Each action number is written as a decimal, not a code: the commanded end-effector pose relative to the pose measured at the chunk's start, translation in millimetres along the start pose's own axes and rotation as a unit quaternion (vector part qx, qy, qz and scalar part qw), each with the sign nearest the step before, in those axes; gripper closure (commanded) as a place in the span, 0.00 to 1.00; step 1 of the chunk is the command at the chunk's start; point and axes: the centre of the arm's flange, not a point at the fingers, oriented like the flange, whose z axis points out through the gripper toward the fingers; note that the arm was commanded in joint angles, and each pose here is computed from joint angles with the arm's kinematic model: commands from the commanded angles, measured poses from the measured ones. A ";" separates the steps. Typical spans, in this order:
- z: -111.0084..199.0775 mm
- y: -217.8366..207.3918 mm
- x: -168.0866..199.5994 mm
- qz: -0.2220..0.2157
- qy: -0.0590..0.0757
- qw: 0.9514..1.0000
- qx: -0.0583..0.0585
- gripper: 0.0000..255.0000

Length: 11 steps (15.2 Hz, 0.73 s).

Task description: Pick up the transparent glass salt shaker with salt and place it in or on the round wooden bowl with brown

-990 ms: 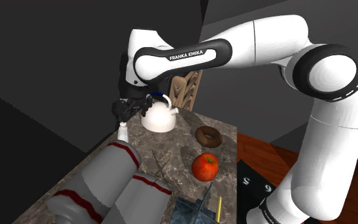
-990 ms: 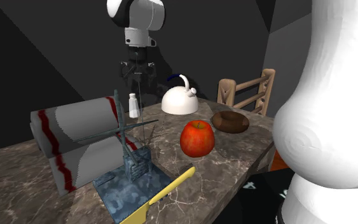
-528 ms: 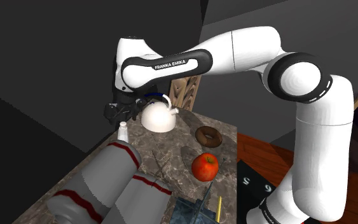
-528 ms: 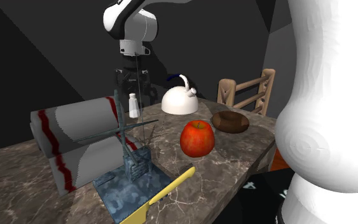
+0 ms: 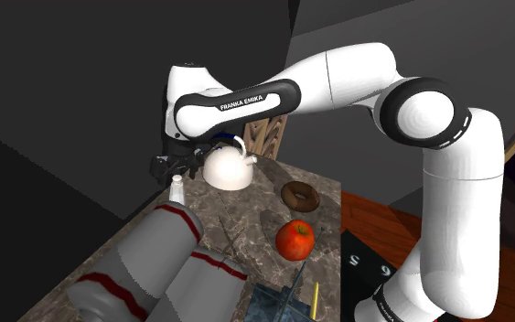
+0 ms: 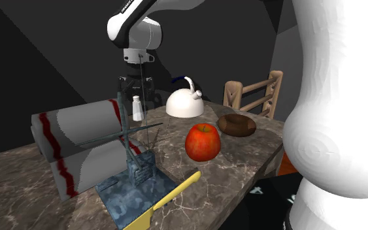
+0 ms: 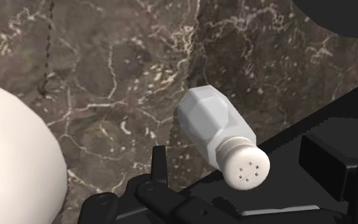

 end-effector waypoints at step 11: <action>0.2 -0.1 0.0 0.000 0.000 1.000 0.000 1.00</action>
